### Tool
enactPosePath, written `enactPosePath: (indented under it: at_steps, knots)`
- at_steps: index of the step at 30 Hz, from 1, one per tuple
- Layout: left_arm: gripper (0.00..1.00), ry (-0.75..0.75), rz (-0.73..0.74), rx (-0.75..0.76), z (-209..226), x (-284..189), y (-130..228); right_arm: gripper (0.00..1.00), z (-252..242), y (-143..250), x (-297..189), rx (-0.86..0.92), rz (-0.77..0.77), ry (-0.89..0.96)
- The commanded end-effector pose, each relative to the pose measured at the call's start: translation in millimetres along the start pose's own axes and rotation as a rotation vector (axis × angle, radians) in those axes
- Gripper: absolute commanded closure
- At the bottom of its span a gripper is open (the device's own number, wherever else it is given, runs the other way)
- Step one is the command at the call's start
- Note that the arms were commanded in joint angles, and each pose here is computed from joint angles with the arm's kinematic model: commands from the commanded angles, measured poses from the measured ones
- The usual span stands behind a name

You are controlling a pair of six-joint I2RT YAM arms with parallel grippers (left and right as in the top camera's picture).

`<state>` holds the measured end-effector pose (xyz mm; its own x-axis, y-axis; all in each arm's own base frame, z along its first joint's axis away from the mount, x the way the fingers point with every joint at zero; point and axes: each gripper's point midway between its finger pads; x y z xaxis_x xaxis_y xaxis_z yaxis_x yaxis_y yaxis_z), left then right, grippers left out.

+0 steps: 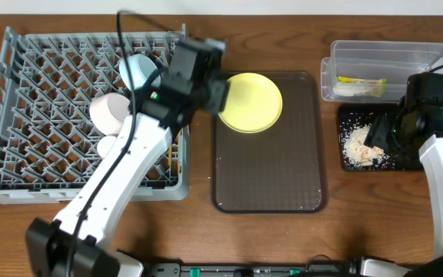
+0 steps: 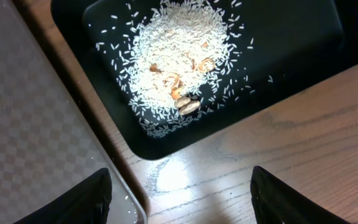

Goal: Sort waste into correct bins and load items into the dishwasher rack
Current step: 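Reach the left gripper to the yellow plate's rim and grasp it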

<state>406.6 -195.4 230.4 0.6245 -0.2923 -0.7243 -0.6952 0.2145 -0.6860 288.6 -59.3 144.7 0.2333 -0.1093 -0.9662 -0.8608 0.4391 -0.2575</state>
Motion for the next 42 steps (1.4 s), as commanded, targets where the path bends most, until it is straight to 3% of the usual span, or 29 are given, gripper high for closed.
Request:
enactPosePath:
  at_steps: [1, 4, 13, 19, 26, 30, 35, 42]
  knots:
    - [0.32, 0.009, 0.018, 0.013, -12, 27, -13, 0.30, -2, -1, -5, -0.002, -0.018, -0.004]
    - [0.32, 0.029, 0.053, 0.039, -30, 62, -5, 0.30, -2, -1, -5, -0.002, -0.017, -0.003]
    - [0.32, 0.101, 0.222, 0.185, -103, 143, 69, 0.30, -2, -1, -5, -0.002, -0.017, -0.003]
    - [0.32, 0.120, 0.292, 0.245, -125, 169, 105, 0.30, -2, -1, -5, -0.002, -0.017, -0.003]
    - [0.34, 0.108, 0.314, 0.255, -126, 186, 121, 0.30, -3, -1, -5, -0.003, -0.014, -0.002]
    - [0.48, 0.087, 0.337, 0.260, -122, 193, 130, 0.30, -3, 0, -5, -0.003, -0.013, -0.002]
    - [0.54, 0.082, 0.392, 0.270, -122, 198, 150, 0.30, -3, 0, -5, -0.003, -0.012, -0.001]
    - [0.86, 0.076, 0.424, 0.270, -122, 194, 158, 0.30, -3, 0, -5, -0.003, -0.011, -0.001]
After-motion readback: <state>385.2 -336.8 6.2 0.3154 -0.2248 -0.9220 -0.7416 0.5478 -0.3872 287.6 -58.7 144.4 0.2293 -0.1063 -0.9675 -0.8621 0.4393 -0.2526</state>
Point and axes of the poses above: each gripper's point midway between its finger pads, its own x axis out along the fingers, its own z axis along the line the jaws close on, y = z × x, and after that the axes turned 1 degree about -x, right-handed
